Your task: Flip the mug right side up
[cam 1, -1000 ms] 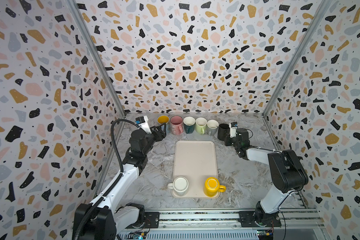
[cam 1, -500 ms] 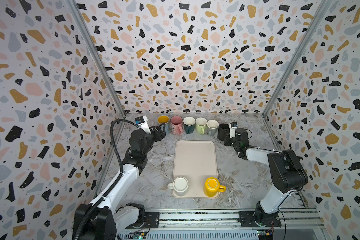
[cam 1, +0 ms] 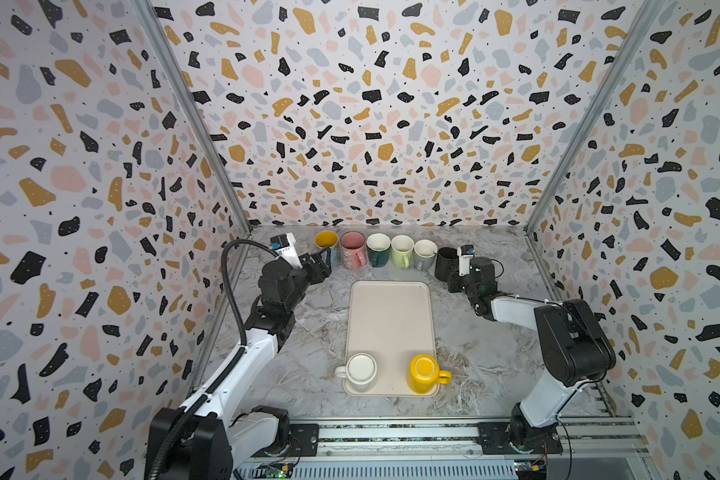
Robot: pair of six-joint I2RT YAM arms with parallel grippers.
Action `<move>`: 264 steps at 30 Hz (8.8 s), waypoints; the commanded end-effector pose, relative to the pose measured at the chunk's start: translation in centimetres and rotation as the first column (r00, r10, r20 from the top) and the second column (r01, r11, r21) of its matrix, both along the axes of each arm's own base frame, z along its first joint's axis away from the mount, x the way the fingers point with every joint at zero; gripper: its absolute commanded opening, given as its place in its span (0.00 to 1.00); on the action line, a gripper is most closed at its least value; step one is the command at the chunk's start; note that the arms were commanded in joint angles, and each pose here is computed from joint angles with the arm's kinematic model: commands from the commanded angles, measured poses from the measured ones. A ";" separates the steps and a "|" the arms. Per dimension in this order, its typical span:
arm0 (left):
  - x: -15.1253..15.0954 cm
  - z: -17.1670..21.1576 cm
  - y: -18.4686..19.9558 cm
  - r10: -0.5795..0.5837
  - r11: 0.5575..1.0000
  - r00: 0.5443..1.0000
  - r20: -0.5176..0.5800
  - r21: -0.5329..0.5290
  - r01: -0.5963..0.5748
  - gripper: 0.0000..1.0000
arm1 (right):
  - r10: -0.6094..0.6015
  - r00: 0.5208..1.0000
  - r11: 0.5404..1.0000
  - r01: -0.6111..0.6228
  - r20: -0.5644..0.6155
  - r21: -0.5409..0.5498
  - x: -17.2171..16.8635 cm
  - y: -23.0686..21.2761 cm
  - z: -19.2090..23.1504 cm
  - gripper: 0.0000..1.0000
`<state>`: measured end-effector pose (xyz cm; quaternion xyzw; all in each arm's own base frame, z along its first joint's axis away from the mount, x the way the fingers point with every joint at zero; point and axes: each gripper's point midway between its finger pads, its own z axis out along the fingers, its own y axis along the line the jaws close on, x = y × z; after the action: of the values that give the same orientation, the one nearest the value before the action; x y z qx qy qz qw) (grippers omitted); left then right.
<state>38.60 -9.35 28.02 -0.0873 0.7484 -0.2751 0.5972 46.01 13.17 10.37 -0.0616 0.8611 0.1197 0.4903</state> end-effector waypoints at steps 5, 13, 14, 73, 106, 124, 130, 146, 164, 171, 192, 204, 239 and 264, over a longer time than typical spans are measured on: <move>-0.3 0.7 0.5 0.015 1.000 0.999 0.037 0.005 -0.015 0.76 | -0.007 0.999 1.000 0.007 -0.038 0.010 -0.8 0.1 -0.8 0.29; -0.3 0.5 0.6 0.019 1.000 0.999 0.032 0.006 -0.019 0.76 | -0.011 0.999 1.000 0.011 -0.044 0.009 -0.6 0.2 -1.0 0.30; -0.3 0.5 0.7 0.020 1.000 0.999 0.032 0.006 -0.021 0.76 | -0.012 0.999 1.000 0.012 -0.043 0.010 -0.5 0.2 -1.0 0.29; -1.8 3.2 2.7 0.126 0.988 0.987 0.096 -0.101 -0.116 0.78 | 0.353 0.759 0.608 0.258 -0.547 0.751 -19.7 4.3 9.4 0.48; -3.0 3.2 4.5 0.213 0.976 0.972 0.099 -0.054 -0.209 0.79 | 0.415 0.192 0.442 0.812 -0.889 0.381 -36.2 3.5 -0.1 0.57; -2.3 2.5 4.5 0.214 0.977 0.972 0.094 -0.030 -0.212 0.80 | 0.423 0.170 0.438 0.822 -0.890 0.365 -33.8 4.7 -2.1 0.57; -2.2 2.4 4.6 0.223 0.975 0.970 0.094 -0.021 -0.222 0.80 | 0.420 0.167 0.441 0.822 -0.892 0.361 -33.1 5.0 -2.6 0.57; -1.9 1.8 5.0 0.244 0.970 0.966 0.084 -0.010 -0.244 0.82 | 0.433 0.178 0.464 0.796 -0.884 0.388 -30.8 6.0 -3.0 0.47; -1.9 1.5 5.3 0.261 0.965 0.962 0.080 0.006 -0.263 0.83 | 0.453 0.196 0.480 0.769 -0.870 0.423 -29.2 7.2 -3.1 0.16; -1.9 1.4 5.4 0.268 0.963 0.960 0.077 0.012 -0.270 0.83 | 0.463 0.234 0.495 0.732 -0.855 0.468 -27.6 7.7 -2.6 0.00; -1.5 1.3 4.0 0.200 0.979 0.977 0.072 -0.043 -0.197 0.83 | 0.533 0.695 0.591 0.102 -0.483 0.800 -20.5 11.1 6.6 0.00; -1.4 2.9 -0.1 -0.035 0.997 0.995 0.098 -0.064 0.041 0.80 | 0.472 0.863 0.775 -0.309 -0.179 0.552 -19.4 14.3 10.0 0.00; -8.3 3.2 -16.5 -0.737 0.665 0.661 -0.138 0.022 0.746 0.75 | 0.331 0.510 0.894 0.099 0.794 -0.437 -20.5 13.6 21.2 0.00; -9.3 0.3 -20.0 -0.781 0.581 0.570 -0.257 0.038 0.813 0.72 | 0.351 0.344 0.821 0.335 0.871 -0.463 -20.7 14.4 22.4 0.00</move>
<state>29.37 -28.87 27.48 0.2627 0.7933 -0.4436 0.3240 27.09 30.29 22.94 -0.4359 0.4570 -0.2431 0.7362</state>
